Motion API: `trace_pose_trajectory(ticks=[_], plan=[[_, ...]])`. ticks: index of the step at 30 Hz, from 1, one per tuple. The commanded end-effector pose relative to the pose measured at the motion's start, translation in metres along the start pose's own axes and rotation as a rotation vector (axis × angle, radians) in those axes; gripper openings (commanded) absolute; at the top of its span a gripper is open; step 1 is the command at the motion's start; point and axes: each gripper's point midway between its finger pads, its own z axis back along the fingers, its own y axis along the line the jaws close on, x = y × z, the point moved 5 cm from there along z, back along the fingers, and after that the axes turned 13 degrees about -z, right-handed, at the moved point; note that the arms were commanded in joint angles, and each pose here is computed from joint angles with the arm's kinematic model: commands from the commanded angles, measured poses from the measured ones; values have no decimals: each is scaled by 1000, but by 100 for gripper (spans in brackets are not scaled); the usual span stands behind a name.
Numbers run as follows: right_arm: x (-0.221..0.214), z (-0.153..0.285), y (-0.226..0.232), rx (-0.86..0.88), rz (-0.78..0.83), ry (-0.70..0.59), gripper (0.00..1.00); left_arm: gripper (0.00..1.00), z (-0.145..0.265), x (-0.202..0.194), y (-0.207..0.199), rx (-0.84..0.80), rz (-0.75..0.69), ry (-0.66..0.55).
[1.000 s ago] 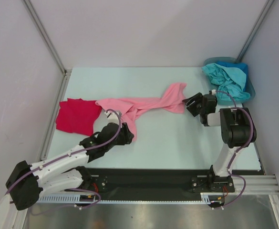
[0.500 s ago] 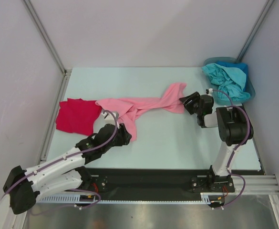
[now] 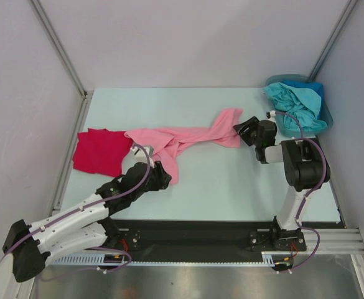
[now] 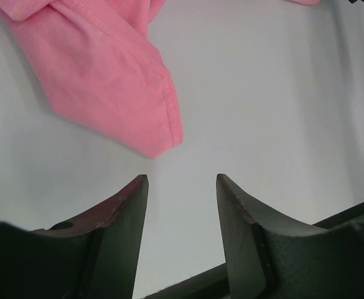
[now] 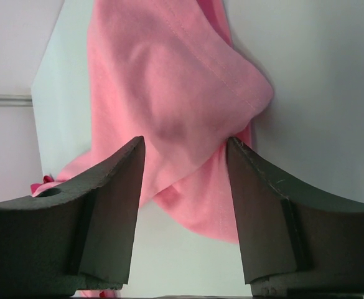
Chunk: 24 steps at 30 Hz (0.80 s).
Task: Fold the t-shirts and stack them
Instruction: Flatten the tshirt out
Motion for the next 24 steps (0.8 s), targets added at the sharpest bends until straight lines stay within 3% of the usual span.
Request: trace_pose_trajectory(ticks=[1, 24], plan=[[18, 5, 26, 33, 62, -62, 60, 53, 1, 2, -1, 2, 9, -11], [13, 1, 17, -29, 59, -72, 60, 53, 10, 14, -4, -10, -3, -37]])
